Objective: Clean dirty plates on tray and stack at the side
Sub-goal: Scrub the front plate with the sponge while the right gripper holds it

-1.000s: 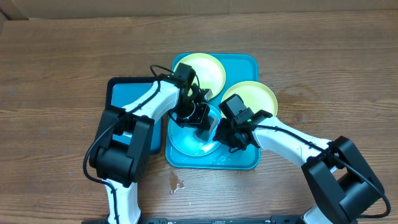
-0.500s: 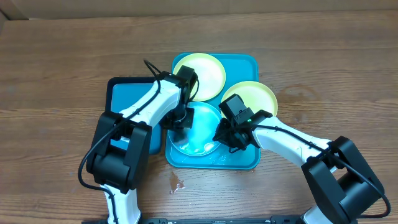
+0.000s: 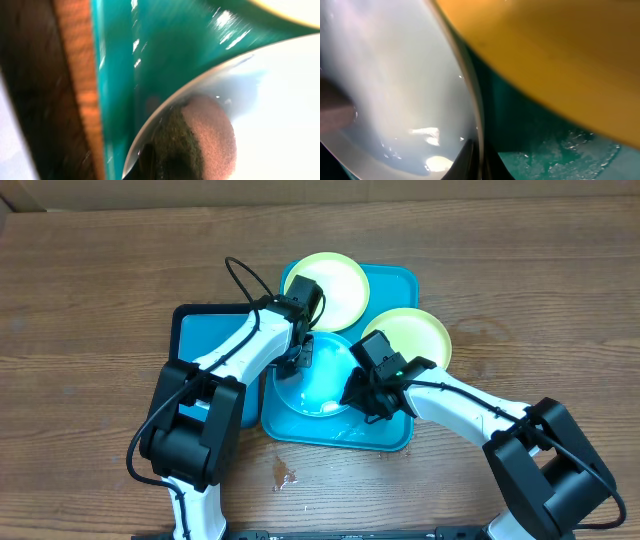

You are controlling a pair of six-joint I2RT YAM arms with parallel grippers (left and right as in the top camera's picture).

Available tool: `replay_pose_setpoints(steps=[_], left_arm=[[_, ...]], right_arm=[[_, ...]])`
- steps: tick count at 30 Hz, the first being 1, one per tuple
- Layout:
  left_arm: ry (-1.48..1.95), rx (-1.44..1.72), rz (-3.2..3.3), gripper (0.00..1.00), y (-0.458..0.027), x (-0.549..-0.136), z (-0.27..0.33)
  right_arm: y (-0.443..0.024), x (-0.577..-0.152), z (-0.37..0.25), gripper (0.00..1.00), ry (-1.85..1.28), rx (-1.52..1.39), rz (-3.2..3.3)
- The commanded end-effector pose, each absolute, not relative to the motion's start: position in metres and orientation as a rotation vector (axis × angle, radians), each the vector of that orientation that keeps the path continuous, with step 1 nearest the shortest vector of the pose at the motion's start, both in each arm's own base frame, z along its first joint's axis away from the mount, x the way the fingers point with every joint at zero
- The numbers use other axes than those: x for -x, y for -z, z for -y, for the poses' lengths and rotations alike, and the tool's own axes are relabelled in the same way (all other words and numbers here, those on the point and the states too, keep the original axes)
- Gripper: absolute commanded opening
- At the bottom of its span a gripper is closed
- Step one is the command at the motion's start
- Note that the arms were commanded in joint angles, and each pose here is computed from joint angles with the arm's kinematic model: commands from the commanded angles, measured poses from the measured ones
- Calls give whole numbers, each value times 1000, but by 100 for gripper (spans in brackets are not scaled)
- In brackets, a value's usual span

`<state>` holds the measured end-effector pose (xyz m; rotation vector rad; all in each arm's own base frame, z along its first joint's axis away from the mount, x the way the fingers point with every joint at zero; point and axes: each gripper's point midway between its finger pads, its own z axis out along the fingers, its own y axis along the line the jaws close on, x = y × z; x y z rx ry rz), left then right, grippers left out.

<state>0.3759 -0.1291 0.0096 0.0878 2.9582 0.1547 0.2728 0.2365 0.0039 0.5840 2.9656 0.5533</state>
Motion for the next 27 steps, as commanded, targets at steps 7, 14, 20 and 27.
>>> replay_pose_setpoints(steps=[7, 14, 20, 27], left_arm=[[354, -82, -2952, 4, 1, -388, 181], [785, -304, -2904, 4, -17, -373, 228], [626, -296, -2846, 4, -13, -395, 215], [-231, -36, -2842, 4, -1, -409, 111]], right_arm=[[16, -258, -217, 4, -409, -574, -3024], [16, -258, -217, 4, -409, -574, -3024], [16, -258, -217, 4, -409, -574, -3025], [16, -257, -216, 4, -405, -575, -3027]])
